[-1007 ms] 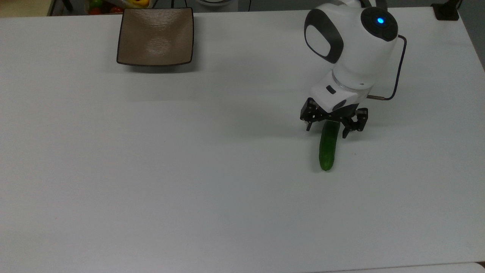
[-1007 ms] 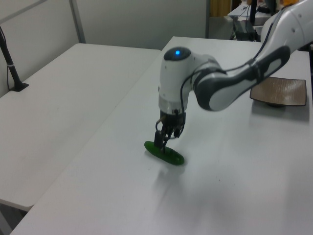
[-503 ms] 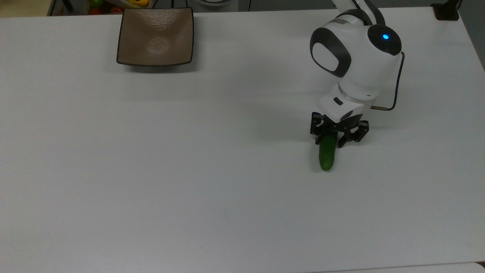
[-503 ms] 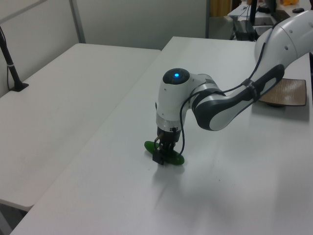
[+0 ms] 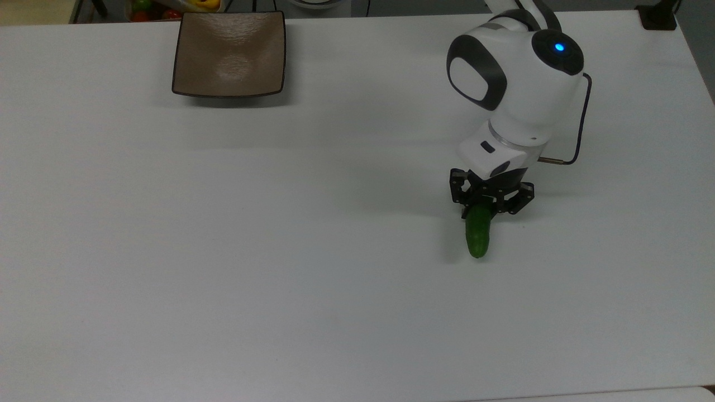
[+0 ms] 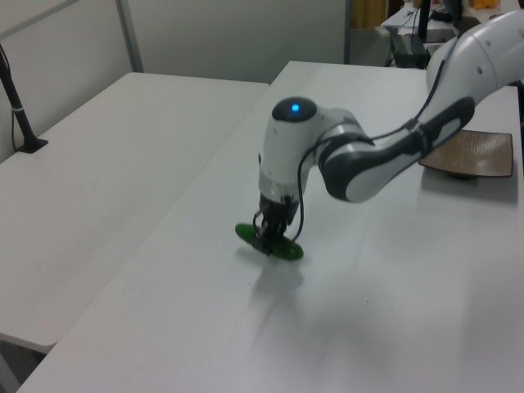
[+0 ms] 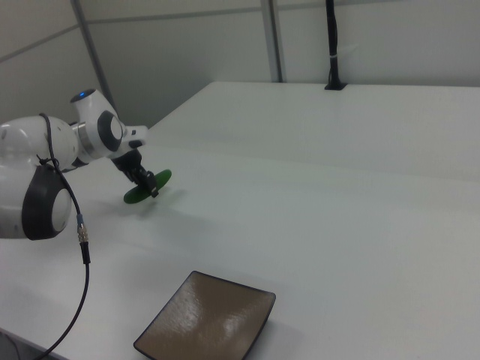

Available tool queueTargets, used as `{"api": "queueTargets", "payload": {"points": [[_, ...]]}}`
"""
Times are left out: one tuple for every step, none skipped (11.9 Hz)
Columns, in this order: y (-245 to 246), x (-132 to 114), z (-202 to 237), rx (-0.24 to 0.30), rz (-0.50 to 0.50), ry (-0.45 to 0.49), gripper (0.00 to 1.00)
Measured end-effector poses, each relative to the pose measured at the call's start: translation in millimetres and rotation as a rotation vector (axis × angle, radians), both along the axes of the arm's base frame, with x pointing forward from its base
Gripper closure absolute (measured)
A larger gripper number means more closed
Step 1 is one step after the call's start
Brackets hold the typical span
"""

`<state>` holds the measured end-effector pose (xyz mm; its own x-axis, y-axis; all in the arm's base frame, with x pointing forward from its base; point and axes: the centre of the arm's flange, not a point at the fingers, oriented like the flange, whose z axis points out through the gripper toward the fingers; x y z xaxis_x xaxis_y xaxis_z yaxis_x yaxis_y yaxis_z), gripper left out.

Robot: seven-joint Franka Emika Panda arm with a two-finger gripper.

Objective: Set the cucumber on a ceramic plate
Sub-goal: 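Lower the gripper and close it around the cucumber's middle, then lift the cucumber and carry it over the brown square plate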

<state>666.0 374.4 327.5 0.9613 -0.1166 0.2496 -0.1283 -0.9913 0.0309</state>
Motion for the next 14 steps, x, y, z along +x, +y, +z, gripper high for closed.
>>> {"api": "queueTargets", "payload": {"points": [[-12.8,3.1,16.6,-0.002,0.002,-0.015,0.59],[-24.7,2.1,31.5,-0.011,0.012,-0.023,0.59],[-36.5,-3.9,42.7,-0.029,0.032,-0.02,0.59],[-48.7,-12.2,50.6,-0.048,0.057,-0.01,0.59],[-64.8,-20.5,58.6,-0.053,0.074,0.011,0.59],[-83.9,-27.6,66.0,-0.055,0.092,0.033,0.59],[-103.2,-35.8,73.4,-0.058,0.112,0.053,0.59],[-118.3,-45.5,80.4,-0.066,0.137,0.07,0.59],[-133.9,-57.2,88.0,-0.079,0.165,0.098,0.59],[-149.2,-66.6,95.7,-0.089,0.183,0.133,0.59],[-169.3,-73.1,106.1,-0.095,0.194,0.169,0.59],[-189.4,-76.8,116.9,-0.106,0.204,0.191,0.59],[-212.2,-81.5,127.8,-0.12,0.22,0.211,0.59],[-233.4,-89.5,138.7,-0.125,0.248,0.23,0.59]]}}
